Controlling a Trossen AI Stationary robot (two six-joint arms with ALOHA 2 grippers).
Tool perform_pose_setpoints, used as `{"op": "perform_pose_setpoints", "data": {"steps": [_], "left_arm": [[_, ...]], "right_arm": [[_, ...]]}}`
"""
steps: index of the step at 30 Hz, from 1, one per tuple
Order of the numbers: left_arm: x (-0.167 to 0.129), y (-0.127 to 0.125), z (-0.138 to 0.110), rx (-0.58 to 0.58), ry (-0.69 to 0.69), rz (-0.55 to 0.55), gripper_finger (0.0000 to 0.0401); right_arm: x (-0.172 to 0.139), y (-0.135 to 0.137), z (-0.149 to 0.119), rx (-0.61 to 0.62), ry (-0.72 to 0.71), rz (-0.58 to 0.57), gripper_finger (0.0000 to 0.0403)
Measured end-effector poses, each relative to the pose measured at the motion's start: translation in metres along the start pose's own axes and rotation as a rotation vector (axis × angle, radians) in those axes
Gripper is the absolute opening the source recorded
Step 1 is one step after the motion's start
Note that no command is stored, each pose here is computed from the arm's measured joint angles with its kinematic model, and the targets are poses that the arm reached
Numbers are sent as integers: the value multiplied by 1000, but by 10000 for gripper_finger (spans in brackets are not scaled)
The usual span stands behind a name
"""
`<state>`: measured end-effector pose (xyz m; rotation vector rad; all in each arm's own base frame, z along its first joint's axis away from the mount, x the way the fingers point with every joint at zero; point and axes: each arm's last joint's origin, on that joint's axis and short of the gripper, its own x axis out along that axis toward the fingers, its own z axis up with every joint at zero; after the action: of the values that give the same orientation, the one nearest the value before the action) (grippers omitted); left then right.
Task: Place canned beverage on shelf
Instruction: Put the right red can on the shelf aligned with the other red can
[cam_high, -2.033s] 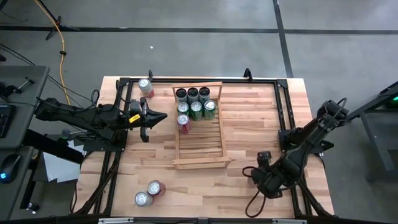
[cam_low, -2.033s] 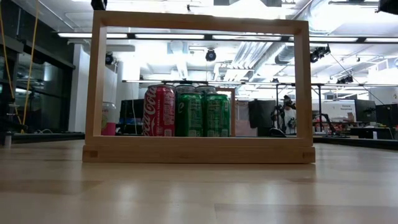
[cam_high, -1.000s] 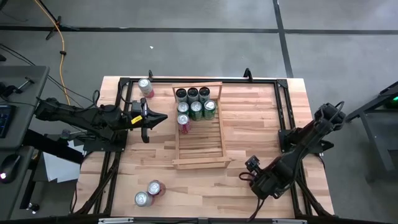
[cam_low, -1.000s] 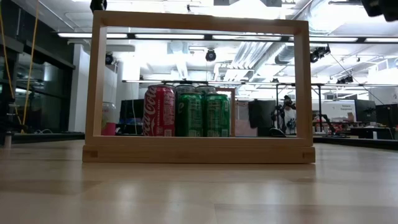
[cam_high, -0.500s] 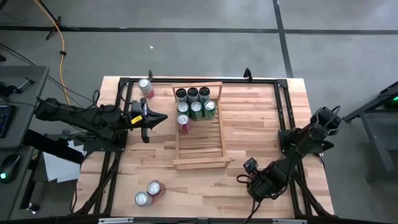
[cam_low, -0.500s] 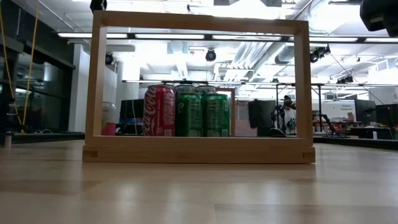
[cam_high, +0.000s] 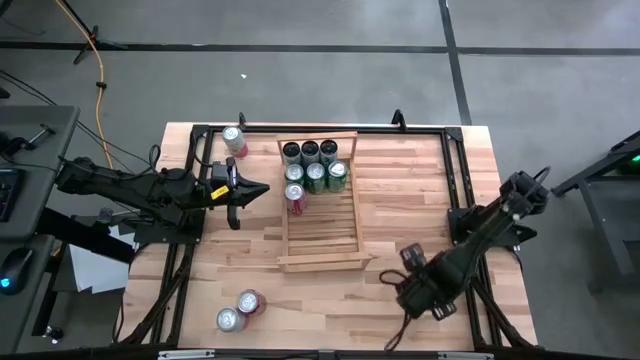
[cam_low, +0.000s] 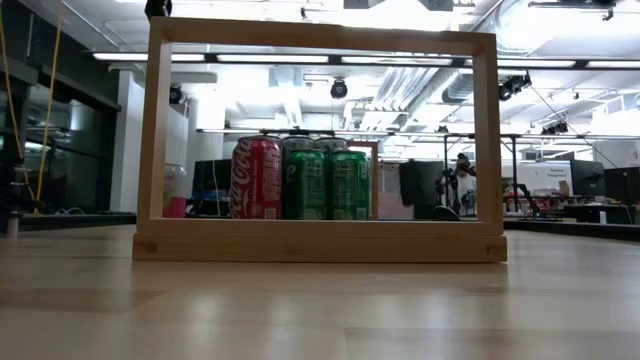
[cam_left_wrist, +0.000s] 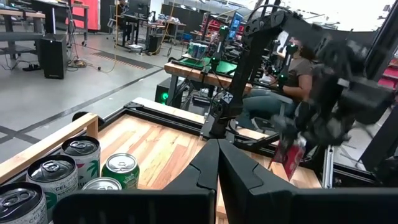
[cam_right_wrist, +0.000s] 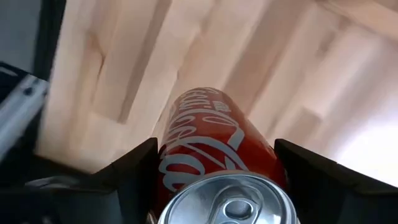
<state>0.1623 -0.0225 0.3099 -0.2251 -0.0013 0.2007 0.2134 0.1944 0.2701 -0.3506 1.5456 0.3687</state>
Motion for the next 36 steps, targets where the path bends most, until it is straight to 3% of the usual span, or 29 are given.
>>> {"op": "perform_pose_setpoints", "data": {"steps": [5,11,17,20,23,27,36], "left_arm": [[0,1,0,0,-5,21,0],[0,1,0,0,-6,24,0],[0,1,0,-8,-6,25,0],[0,1,0,-26,-7,25,0],[0,1,0,-27,-8,25,0],[0,1,0,-26,-7,25,0],[0,1,0,-26,-8,27,0]], "right_arm": [[-59,-21,-3,199,-2,-7,280],[-107,-69,4,454,-252,-188,280],[-119,-141,-2,685,-301,-360,280],[-116,-180,-5,866,-317,-342,280],[-104,-216,2,1001,-324,-225,280],[-80,-243,31,991,-290,-154,280],[-40,-280,96,894,-217,-193,280]]}}
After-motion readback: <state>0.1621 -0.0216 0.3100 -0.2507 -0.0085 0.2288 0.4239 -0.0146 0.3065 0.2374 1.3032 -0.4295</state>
